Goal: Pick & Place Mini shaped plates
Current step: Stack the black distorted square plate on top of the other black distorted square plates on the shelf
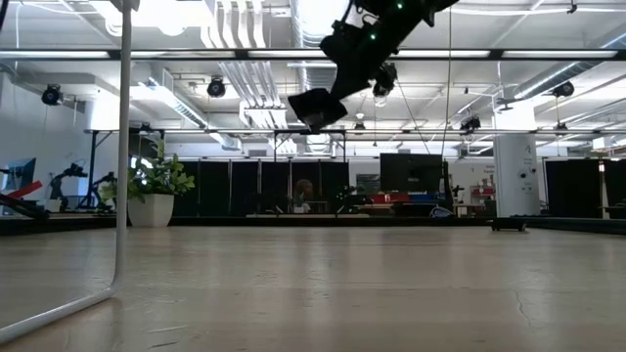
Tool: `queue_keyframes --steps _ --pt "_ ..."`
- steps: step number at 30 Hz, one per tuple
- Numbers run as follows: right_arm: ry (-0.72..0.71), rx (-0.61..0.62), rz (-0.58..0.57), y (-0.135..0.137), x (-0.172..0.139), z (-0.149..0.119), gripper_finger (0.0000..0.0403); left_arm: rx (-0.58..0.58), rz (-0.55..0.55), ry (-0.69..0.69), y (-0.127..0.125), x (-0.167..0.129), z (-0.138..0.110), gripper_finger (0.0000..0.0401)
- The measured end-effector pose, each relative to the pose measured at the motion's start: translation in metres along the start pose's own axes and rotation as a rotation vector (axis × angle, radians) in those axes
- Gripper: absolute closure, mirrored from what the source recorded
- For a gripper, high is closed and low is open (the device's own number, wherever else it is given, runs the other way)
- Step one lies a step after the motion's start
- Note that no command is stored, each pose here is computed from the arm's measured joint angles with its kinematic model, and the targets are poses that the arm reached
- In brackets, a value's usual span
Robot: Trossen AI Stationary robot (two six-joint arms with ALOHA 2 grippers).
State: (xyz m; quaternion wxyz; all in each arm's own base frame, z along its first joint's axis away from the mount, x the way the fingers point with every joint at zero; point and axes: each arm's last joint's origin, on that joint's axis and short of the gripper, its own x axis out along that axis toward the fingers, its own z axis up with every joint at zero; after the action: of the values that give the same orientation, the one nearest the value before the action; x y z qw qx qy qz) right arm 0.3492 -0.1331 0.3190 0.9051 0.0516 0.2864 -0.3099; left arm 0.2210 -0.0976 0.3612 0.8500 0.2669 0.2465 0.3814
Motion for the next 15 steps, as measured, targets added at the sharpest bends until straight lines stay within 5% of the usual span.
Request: queue_keyframes --steps 15 --pt "-0.209 -0.100 0.115 0.046 -0.017 0.014 0.0394 0.011 0.119 0.048 -0.010 0.045 0.000 0.0307"
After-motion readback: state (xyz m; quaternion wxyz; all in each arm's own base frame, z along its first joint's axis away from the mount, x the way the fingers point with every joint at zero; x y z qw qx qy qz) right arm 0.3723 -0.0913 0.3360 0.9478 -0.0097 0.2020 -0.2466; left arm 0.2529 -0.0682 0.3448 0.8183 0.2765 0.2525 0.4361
